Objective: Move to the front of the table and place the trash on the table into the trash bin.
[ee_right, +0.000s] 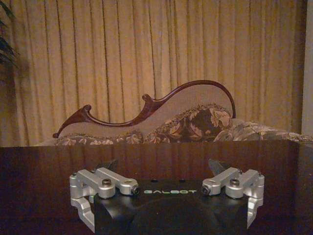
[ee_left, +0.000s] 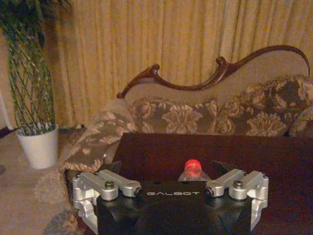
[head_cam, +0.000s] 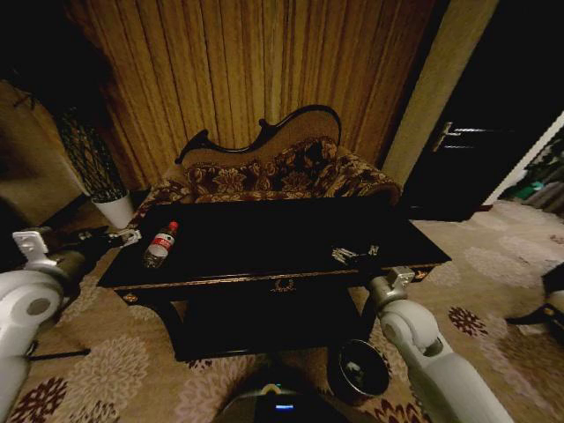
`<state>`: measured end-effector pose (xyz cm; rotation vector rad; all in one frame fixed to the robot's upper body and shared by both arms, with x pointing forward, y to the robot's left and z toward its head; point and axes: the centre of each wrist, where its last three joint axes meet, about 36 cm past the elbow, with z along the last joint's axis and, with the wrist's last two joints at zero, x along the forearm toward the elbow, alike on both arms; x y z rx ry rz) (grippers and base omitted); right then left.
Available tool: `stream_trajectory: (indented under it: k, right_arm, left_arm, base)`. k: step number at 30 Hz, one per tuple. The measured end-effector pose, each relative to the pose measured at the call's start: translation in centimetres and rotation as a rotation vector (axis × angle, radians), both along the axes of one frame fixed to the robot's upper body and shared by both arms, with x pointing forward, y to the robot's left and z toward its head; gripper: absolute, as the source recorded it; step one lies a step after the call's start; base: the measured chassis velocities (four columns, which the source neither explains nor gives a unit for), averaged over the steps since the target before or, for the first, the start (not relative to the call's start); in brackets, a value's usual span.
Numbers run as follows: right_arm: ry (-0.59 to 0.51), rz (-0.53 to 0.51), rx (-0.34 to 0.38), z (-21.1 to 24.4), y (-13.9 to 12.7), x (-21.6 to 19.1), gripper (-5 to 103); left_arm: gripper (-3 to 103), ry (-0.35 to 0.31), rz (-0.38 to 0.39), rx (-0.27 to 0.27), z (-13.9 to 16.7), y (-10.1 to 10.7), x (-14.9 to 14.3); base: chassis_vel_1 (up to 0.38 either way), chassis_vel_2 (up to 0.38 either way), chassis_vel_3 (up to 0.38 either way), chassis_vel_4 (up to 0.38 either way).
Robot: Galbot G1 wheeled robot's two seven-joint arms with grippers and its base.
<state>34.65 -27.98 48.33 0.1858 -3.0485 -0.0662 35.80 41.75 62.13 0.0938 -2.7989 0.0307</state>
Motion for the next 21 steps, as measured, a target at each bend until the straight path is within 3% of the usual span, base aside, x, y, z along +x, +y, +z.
stream_trajectory:
  k: [12, 21]
  right_arm:
    - [0.007, -0.011, 0.000, -0.6, -0.2, 0.4, 100]
    - [-0.002, -0.020, 0.002, -1.0, -0.4, 0.4, 100]
  left_arm:
    - [100, 0.080, -0.027, 0.015, -3.0, -0.5, 2.2]
    - [100, 0.095, -0.049, 0.031, -4.2, -1.7, 3.0]
  base:
    - [0.000, 0.000, 0.000, 0.000]
    - [0.000, 0.000, 0.000, 0.000]
